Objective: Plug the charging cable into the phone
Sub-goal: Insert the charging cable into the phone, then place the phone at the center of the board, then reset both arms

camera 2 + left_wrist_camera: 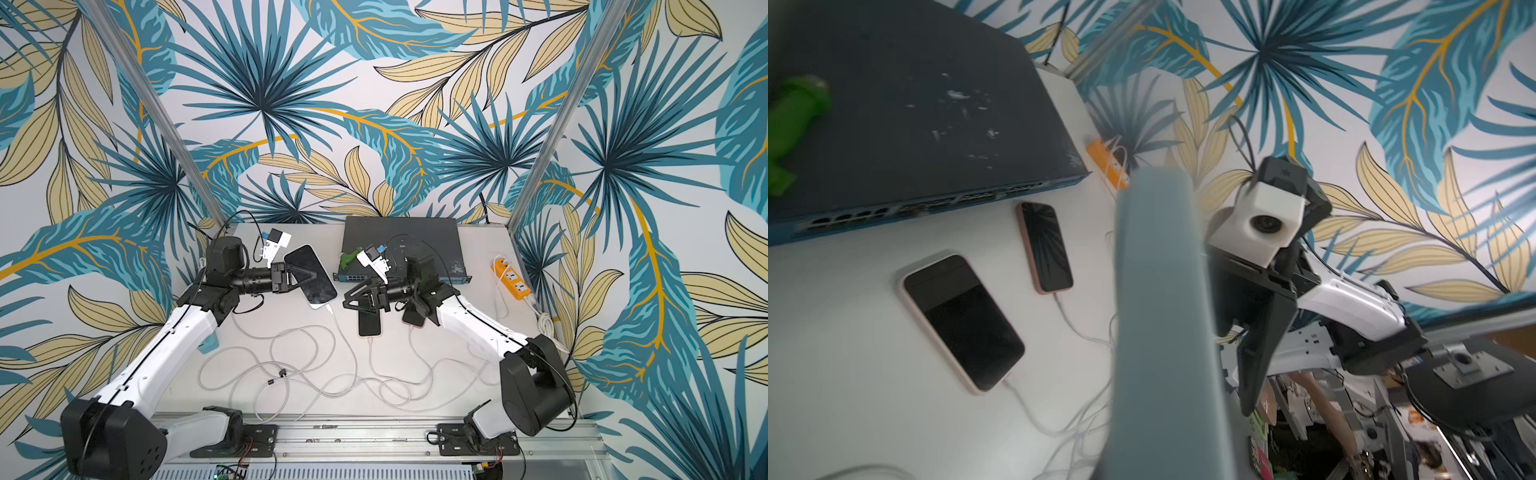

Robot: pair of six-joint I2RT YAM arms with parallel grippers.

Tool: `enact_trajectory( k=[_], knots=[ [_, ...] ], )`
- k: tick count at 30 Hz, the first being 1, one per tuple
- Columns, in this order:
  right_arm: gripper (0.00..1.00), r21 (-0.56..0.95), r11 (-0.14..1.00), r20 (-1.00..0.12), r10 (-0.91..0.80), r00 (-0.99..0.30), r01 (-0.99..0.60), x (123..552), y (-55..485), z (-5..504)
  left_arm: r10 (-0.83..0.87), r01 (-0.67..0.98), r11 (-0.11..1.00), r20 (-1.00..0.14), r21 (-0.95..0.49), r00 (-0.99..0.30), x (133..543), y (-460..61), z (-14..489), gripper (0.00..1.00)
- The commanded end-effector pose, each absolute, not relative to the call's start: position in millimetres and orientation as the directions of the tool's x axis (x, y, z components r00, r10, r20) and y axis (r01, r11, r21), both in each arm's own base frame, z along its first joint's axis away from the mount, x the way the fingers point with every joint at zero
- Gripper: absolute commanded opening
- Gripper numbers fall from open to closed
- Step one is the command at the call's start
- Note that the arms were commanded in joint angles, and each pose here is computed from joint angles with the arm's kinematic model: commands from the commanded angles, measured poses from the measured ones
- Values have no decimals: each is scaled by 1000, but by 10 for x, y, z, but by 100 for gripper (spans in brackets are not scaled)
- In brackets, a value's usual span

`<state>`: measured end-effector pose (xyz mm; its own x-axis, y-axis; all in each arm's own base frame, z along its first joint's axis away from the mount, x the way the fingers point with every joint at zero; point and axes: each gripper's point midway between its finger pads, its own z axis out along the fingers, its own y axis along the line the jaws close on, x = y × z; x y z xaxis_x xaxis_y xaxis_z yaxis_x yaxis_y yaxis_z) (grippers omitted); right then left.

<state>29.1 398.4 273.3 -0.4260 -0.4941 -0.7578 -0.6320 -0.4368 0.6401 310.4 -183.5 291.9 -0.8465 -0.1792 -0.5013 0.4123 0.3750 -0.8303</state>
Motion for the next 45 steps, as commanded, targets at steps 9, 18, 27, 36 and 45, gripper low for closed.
enact_trajectory(
  k=[9, 18, 27, 36, 45],
  knots=[
    [66, 656, -258, -728, -466, -504, -709, 588, 3797, 2381, -339, -131, 618, -112, -775, -934, 3577, -1459, 1175, 4],
    [66, 683, -181, -697, -450, -558, -708, 588, 3672, 2174, -352, -215, 672, -51, -708, -935, 3730, -1383, 577, 22],
    [85, 655, -84, -709, -412, -572, -751, 714, 3536, 2187, -371, -228, 738, -100, -635, -923, 3772, -1232, 627, 92],
    [99, 513, 373, -731, -283, -621, -773, 1696, 3291, 2189, -368, -280, 930, -563, -239, -740, 3817, -439, 1797, 100],
    [100, 60, 922, -887, -126, -444, -383, 2930, 1864, 2273, -328, -504, 862, -820, -56, -469, 3366, 283, 1729, 100]
  ],
)
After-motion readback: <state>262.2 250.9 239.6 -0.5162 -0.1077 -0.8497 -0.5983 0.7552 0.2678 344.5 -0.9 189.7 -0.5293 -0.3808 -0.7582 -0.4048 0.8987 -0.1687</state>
